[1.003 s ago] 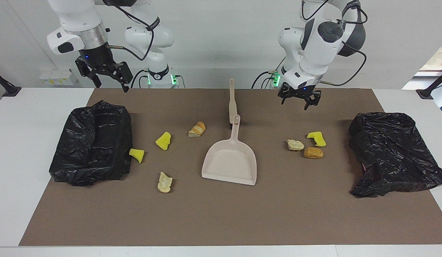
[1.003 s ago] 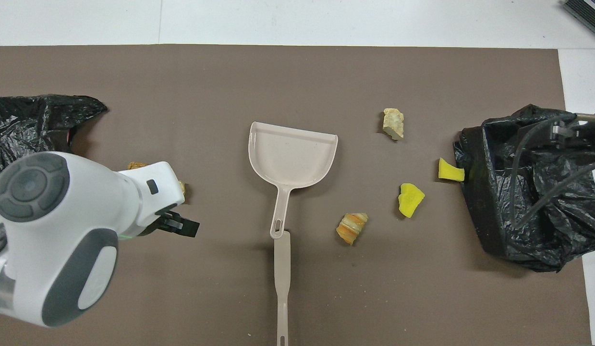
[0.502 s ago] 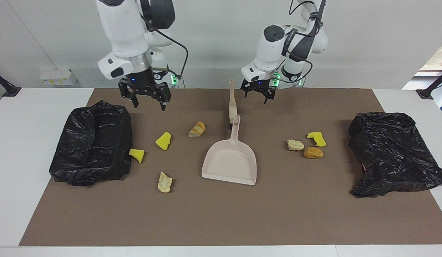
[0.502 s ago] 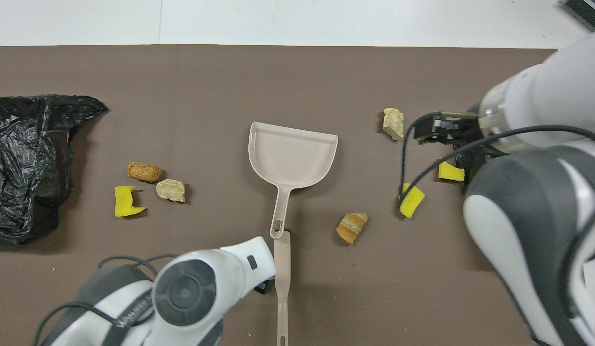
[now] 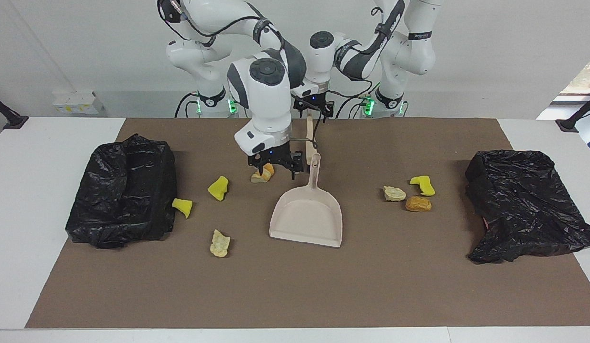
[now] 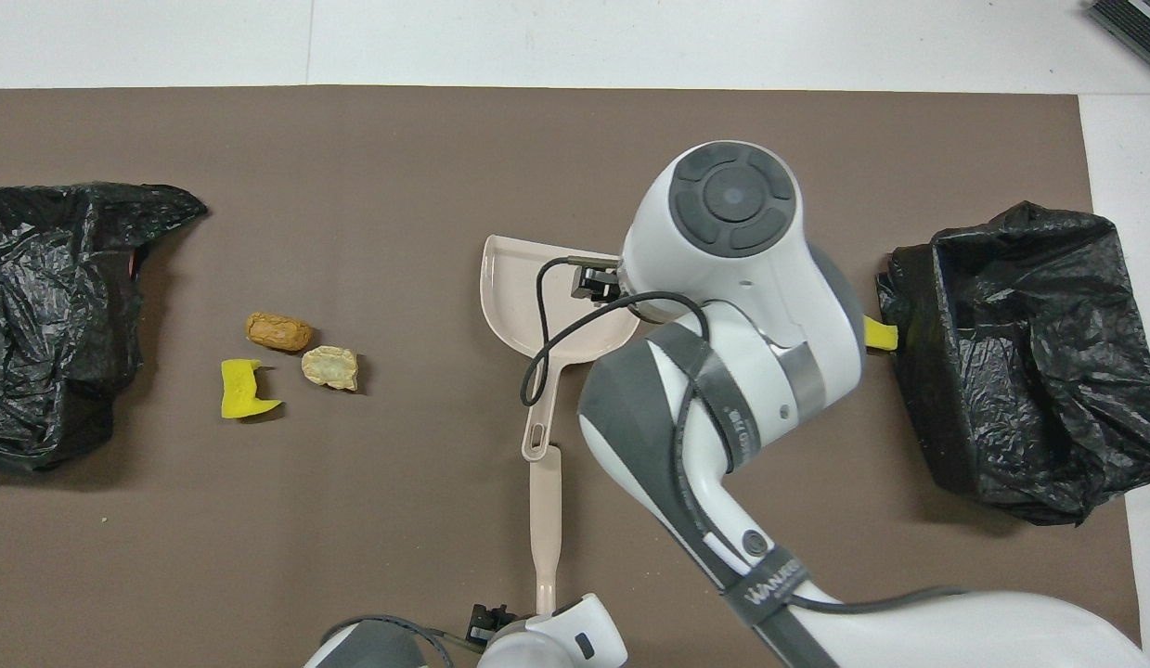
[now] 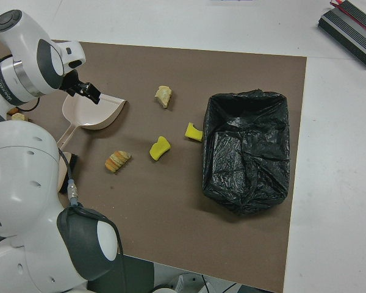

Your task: Sweep and dump trash in bin

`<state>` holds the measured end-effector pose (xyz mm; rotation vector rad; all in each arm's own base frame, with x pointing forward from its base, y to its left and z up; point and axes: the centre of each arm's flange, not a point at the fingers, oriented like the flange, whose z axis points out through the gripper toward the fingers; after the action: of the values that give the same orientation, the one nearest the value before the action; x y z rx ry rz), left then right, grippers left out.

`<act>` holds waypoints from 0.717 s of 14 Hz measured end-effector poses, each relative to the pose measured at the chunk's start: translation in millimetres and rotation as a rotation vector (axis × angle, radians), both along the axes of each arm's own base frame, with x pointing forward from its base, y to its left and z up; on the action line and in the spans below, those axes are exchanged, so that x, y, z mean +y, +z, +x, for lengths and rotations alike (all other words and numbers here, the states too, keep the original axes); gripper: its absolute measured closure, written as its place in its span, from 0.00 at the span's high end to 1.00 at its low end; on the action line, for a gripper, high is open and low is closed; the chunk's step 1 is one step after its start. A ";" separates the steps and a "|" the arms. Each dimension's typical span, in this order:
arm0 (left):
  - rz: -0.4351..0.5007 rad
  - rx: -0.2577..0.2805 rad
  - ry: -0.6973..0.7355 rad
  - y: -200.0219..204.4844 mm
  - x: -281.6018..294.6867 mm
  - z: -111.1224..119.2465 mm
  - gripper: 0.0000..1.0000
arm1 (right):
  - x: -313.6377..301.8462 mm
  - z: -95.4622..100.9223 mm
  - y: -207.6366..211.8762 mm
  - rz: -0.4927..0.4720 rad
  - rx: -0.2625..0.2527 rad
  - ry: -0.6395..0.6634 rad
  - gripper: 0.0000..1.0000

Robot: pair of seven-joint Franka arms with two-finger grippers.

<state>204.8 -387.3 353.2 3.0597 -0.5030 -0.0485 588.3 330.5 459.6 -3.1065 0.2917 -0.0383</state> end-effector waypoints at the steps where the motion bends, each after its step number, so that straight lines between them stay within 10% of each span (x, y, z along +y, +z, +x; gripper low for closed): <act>1: -0.002 -0.001 0.014 -2.7 0.1 -1.9 1.00 | 15.1 -3.1 -11.0 0.000 0.006 0.001 1.00; 5: -0.014 -0.005 0.058 -6.3 0.7 3.2 0.94 | 76.1 -21.7 -68.4 0.003 0.020 0.038 1.00; 10: -0.009 0.002 0.136 -11.4 2.5 8.8 0.35 | 86.9 -27.1 -112.6 -0.014 0.053 0.054 1.00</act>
<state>213.6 -384.8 341.8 3.0754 -0.2925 -0.0443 561.2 417.4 347.0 -3.1312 0.2093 0.0431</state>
